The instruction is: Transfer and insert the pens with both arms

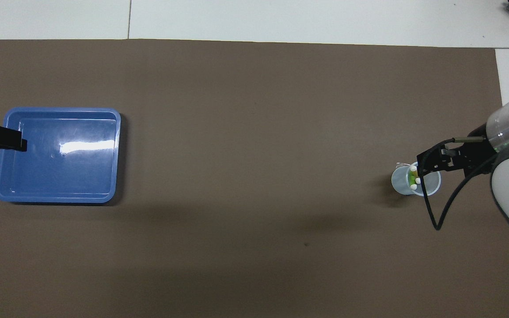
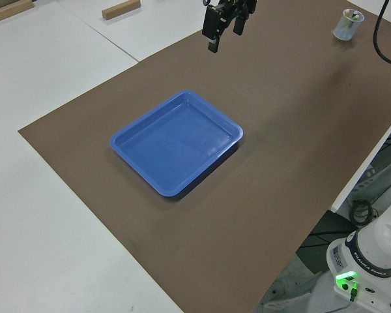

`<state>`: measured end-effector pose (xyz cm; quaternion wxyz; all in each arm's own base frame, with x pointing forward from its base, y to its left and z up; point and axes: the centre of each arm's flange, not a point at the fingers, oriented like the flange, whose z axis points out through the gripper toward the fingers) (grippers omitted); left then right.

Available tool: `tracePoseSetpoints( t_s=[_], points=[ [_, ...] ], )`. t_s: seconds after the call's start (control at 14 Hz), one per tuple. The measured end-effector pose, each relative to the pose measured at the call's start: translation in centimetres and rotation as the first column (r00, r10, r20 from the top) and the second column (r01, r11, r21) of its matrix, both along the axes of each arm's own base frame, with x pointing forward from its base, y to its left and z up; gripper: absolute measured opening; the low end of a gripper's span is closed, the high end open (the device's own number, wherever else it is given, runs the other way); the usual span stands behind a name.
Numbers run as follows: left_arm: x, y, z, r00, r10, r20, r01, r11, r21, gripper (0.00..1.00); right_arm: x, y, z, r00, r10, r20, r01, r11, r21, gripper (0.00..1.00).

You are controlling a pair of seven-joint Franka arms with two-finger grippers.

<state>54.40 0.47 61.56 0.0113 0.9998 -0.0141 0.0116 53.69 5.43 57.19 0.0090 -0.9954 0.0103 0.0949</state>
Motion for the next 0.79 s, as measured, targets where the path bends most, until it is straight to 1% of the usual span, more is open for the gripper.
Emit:
tracePoseSetpoints(
  t_s=[0.29,0.36,0.5,0.57,0.79],
  points=[
    [0.0,0.0,0.0,1.000,0.000,0.000,0.000,1.000,0.000,1.00,0.2,0.0,-0.2,1.000,-0.001,0.011,0.001,1.000,0.001,1.00],
    [0.0,0.0,0.0,1.000,0.000,0.000,0.000,1.000,0.000,1.00,0.6,0.1,-0.5,1.000,-0.001,0.026,0.001,1.000,0.003,1.00],
    [0.0,0.0,0.0,1.000,0.000,0.000,0.000,1.000,0.000,1.00,1.8,0.5,-0.5,0.996,0.003,0.094,-0.004,1.000,0.011,1.00],
    [0.0,0.0,0.0,1.000,0.000,0.000,0.000,1.000,0.000,1.00,2.1,0.7,-0.4,0.993,0.004,0.115,-0.005,1.000,0.013,1.00],
    [0.0,0.0,0.0,1.000,0.000,0.000,0.000,1.000,0.000,1.00,2.3,-0.7,-0.3,0.992,-0.022,0.122,0.020,1.000,0.013,1.00]
  ],
)
